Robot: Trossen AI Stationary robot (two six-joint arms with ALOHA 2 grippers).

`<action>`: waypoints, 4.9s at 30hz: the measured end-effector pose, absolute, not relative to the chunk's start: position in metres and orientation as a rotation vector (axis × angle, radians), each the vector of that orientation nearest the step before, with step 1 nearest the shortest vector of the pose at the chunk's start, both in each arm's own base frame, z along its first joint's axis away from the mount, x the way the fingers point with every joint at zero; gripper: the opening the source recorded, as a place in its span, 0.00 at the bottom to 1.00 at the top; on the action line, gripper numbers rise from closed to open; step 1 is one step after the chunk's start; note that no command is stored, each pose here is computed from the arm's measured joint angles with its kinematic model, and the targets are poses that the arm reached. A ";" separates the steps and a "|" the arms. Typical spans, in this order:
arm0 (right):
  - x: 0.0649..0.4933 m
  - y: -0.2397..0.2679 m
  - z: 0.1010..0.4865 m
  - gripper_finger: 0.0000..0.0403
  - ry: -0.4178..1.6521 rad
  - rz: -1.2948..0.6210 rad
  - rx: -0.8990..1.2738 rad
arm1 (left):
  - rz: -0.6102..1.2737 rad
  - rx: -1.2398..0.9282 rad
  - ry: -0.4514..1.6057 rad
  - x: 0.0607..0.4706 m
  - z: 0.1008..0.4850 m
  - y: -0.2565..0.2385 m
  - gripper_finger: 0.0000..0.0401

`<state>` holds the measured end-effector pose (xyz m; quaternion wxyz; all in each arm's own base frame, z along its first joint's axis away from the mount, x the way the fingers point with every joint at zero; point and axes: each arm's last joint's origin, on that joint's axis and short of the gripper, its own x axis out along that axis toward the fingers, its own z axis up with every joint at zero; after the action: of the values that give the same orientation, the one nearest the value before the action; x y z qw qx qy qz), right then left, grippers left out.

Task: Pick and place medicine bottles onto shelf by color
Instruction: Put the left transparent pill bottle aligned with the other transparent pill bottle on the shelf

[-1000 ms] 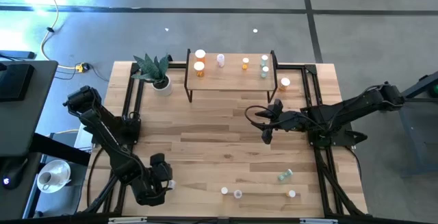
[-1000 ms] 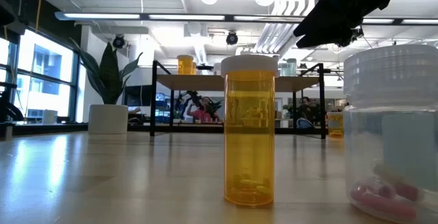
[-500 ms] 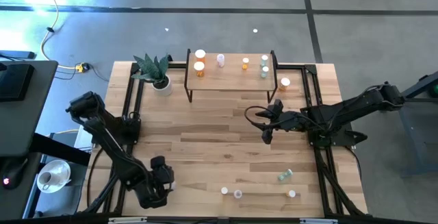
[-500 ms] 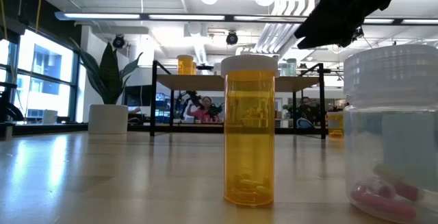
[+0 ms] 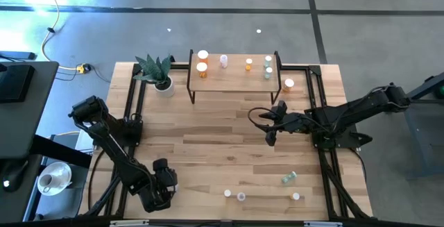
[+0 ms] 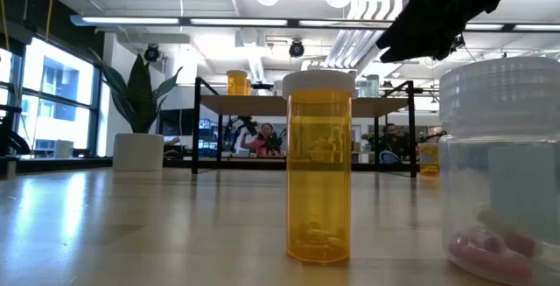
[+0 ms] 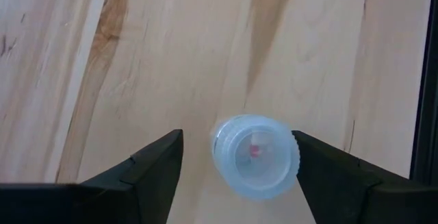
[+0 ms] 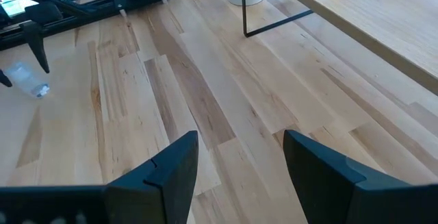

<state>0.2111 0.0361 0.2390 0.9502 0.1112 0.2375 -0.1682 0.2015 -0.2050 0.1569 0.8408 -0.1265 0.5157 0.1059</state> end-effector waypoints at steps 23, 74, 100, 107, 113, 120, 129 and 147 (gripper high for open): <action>0.211 0.036 0.239 0.51 0.476 -0.351 0.272 | 0.203 -0.233 1.089 0.202 0.157 -0.205 0.35; 0.210 0.036 0.237 0.51 0.497 -0.364 0.269 | 0.450 0.170 0.634 0.278 0.373 0.154 0.36; 0.208 0.035 0.234 0.51 0.528 -0.375 0.257 | 0.432 0.026 0.719 0.300 0.336 0.193 0.36; 0.207 0.035 0.234 0.51 0.534 -0.375 0.251 | 0.452 -0.025 0.793 0.309 0.308 0.212 0.36; 0.207 0.035 0.234 0.51 0.534 -0.374 0.250 | 0.466 -0.039 0.817 0.309 0.329 0.220 0.36; 0.207 0.035 0.234 0.51 0.529 -0.403 0.236 | 0.437 -0.113 0.851 0.316 0.342 0.224 0.36; 0.206 0.034 0.233 0.51 0.536 -0.406 0.235 | 0.395 -0.170 0.968 0.328 0.308 0.232 0.36; 0.206 0.034 0.233 0.51 0.540 -0.406 0.239 | 0.434 -0.191 0.958 0.334 0.298 0.241 0.36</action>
<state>0.2063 0.0344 0.2327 0.9365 0.1168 0.2644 -0.1986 0.3339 0.2413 0.2976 0.8604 -0.0909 0.4566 0.2070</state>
